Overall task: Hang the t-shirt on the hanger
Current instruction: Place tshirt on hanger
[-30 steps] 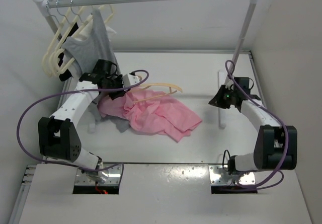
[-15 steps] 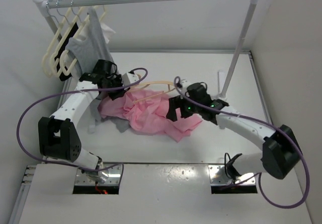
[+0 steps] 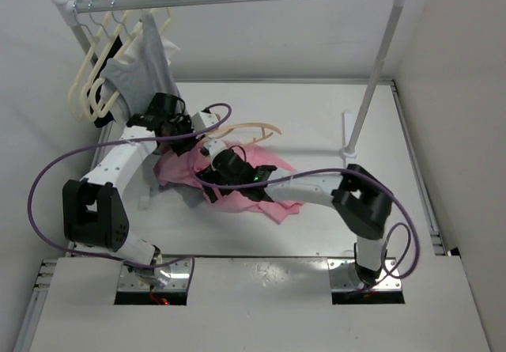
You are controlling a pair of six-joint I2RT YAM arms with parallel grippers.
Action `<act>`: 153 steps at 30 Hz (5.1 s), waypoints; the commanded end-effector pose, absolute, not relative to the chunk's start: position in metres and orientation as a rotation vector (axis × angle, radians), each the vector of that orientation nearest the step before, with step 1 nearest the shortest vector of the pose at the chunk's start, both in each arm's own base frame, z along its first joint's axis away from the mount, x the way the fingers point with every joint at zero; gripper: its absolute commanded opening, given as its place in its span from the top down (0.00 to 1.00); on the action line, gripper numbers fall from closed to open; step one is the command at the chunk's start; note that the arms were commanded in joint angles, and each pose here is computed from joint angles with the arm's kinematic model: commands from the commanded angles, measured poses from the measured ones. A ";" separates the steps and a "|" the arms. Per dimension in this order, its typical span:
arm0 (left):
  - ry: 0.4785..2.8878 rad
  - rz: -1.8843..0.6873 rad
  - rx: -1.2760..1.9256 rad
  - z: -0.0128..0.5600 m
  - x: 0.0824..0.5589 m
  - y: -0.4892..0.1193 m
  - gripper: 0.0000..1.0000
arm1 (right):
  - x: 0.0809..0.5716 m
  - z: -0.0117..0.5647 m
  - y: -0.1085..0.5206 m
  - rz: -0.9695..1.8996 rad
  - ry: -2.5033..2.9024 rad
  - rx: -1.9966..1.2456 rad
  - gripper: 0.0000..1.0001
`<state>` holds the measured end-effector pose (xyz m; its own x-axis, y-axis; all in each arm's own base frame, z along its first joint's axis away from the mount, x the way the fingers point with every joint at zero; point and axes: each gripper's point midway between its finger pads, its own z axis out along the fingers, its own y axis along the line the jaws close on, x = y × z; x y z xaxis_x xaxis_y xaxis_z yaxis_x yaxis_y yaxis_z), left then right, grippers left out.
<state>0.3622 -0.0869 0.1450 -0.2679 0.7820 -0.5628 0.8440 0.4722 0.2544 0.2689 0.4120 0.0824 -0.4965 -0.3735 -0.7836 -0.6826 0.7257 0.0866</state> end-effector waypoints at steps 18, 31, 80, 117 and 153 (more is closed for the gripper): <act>2.072 -0.159 1.292 0.144 0.377 -0.086 1.00 | 0.308 0.008 0.427 0.532 2.360 -0.493 1.00; 2.015 -0.261 1.437 0.161 0.345 -0.072 1.00 | 0.309 0.014 0.190 0.334 2.495 0.261 1.00; 2.074 -0.203 1.535 0.130 0.320 -0.029 1.00 | 0.362 0.025 0.063 0.363 2.421 0.553 1.00; 2.008 -0.233 1.730 0.108 0.300 -0.028 1.00 | 0.375 0.055 0.071 0.446 2.354 0.464 1.00; 2.201 -0.175 1.484 0.103 0.334 -0.020 1.00 | 0.374 0.061 0.072 0.421 2.352 0.368 1.00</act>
<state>0.3275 -0.0759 0.1087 -0.1623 0.7575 -0.6323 0.9535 0.2853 0.0970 0.3479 0.1506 0.0664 -0.8280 0.3245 -0.4572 -0.0172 0.8005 0.5991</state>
